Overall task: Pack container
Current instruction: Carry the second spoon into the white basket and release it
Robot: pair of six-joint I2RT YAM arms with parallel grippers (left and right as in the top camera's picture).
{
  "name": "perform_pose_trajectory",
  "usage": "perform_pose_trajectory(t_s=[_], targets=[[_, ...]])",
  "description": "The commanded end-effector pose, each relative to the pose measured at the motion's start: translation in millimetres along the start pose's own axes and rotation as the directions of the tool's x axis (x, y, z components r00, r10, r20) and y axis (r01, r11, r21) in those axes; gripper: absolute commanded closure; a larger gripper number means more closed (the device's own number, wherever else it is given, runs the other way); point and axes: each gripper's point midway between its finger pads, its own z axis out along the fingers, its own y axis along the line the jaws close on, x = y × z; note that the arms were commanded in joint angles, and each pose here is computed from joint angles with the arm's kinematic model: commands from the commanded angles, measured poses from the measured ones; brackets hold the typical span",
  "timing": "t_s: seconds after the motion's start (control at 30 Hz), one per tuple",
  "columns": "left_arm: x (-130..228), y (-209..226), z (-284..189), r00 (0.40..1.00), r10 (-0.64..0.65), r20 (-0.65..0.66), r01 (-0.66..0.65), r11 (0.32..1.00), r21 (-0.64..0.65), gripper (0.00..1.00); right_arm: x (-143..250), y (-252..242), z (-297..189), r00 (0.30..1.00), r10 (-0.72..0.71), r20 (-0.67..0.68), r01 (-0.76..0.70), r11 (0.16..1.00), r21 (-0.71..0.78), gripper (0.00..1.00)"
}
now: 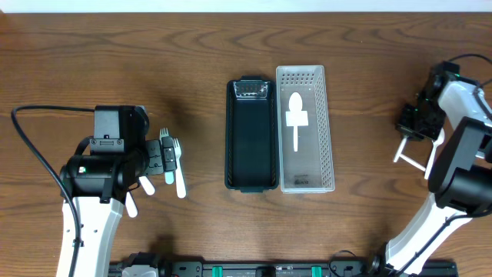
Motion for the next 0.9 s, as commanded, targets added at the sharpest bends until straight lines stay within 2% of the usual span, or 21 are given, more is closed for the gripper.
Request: perform_pose_trajectory(t_s=[0.0, 0.1, 0.2, 0.33, 0.5, 0.6, 0.87], targets=[[-5.6, 0.6, -4.6, 1.0, -0.014, 0.016, 0.014, 1.0, 0.0, 0.02, -15.3, 48.2, -66.3, 0.982, -0.089, 0.169, 0.101, 0.992, -0.069, 0.99], [-5.1, 0.6, -4.5, 1.0, -0.014, 0.013, 0.014, 1.0, 0.0, 0.02, -7.3, 94.2, -125.7, 0.938, -0.173, 0.3, 0.217, 0.969, -0.12, 0.99], [-4.8, 0.7, -4.5, 1.0, -0.014, 0.012, 0.014, 1.0, -0.001, 0.02, 18.7, 145.0, -176.9, 0.871, -0.262, 0.417, 0.347, 0.927, -0.142, 0.99], [-4.8, 0.7, -4.5, 1.0, -0.014, 0.012, 0.014, 1.0, -0.001, 0.02, 61.8, 200.5, -201.3, 0.825, -0.316, 0.468, 0.437, 0.882, -0.176, 0.99], [-4.6, 0.7, -4.5, 1.0, -0.014, 0.012, 0.014, 1.0, -0.001, 0.02, 92.3, 236.4, -175.7, 0.83, -0.358, 0.427, 0.451, 0.882, -0.137, 0.99], [-4.6, 0.7, -4.5, 1.0, -0.014, 0.012, 0.014, 1.0, -0.001, 0.02, 102.0, 247.6, -138.4, 0.843, -0.403, 0.356, 0.462, 0.882, -0.095, 0.99], [-4.6, 0.7, -4.6, 1.0, -0.014, 0.012, 0.014, 1.0, -0.001, 0.02, 113.4, 253.3, -57.5, 0.863, -0.473, 0.18, 0.483, 0.876, -0.012, 0.99]])
